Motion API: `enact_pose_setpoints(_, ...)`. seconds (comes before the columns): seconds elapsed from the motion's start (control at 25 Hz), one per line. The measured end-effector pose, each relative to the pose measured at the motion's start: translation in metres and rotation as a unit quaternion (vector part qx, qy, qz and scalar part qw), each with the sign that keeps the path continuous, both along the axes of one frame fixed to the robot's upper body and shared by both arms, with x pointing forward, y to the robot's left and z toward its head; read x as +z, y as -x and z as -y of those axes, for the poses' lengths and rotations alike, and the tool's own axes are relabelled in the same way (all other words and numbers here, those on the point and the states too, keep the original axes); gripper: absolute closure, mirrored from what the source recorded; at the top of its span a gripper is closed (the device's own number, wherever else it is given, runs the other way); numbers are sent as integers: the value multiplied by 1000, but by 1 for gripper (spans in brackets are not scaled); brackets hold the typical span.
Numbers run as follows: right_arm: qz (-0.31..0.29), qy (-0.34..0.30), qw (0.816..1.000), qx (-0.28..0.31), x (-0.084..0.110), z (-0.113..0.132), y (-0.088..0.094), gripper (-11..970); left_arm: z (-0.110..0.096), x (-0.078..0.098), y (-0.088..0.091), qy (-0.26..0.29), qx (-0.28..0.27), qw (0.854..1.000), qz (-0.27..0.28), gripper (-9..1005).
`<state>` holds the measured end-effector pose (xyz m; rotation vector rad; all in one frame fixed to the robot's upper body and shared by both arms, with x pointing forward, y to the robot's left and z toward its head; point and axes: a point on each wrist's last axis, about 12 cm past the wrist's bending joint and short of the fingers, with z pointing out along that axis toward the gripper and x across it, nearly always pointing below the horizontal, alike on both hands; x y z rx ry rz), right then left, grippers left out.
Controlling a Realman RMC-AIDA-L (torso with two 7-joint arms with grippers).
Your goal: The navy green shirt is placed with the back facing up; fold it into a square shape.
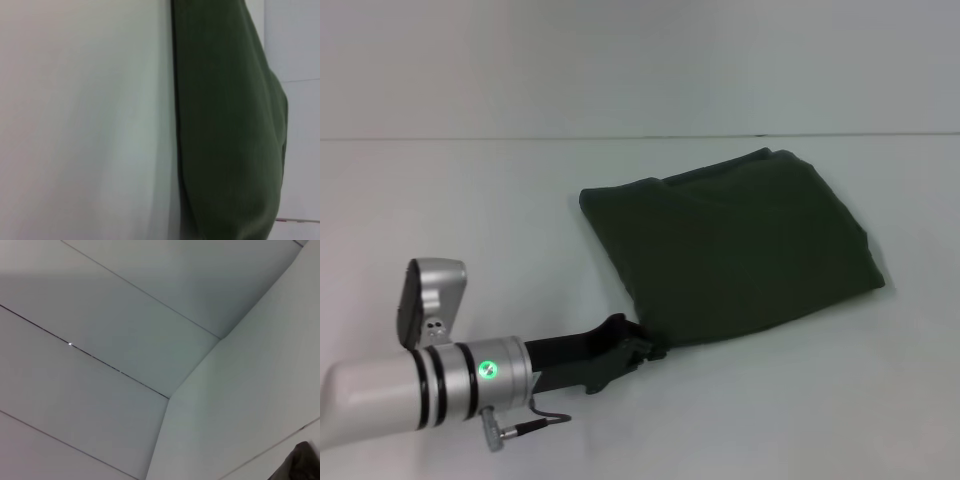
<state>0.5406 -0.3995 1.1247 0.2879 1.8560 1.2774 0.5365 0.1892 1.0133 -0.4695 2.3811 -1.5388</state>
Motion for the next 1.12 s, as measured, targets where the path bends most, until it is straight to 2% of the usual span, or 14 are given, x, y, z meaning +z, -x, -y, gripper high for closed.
enact_pose_setpoints(0.08, 0, 0, 1000, 0, 0, 0, 0, 214, -6, 0, 0, -4, 4, 1000, 7, 963)
enact_pose_setpoints(0.36, -3, -5, 1000, -2, 0, 0, -1, 215, -23, 0, 6, -4, 16, 1000, 19, 963)
enact_pose_setpoints(0.8, -10, -20, 1000, 4, -3, -7, -3, 215, -89, 3, 26, -5, 69, 997, 18, 964)
enact_pose_setpoints(0.92, -11, -21, 1000, 8, -3, -10, -4, 215, -96, 4, 28, -7, 70, 997, 18, 963)
enact_pose_setpoints(1.12, -11, -20, 1000, 11, -3, -13, -7, 215, -96, 4, 31, -8, 60, 998, 17, 953)
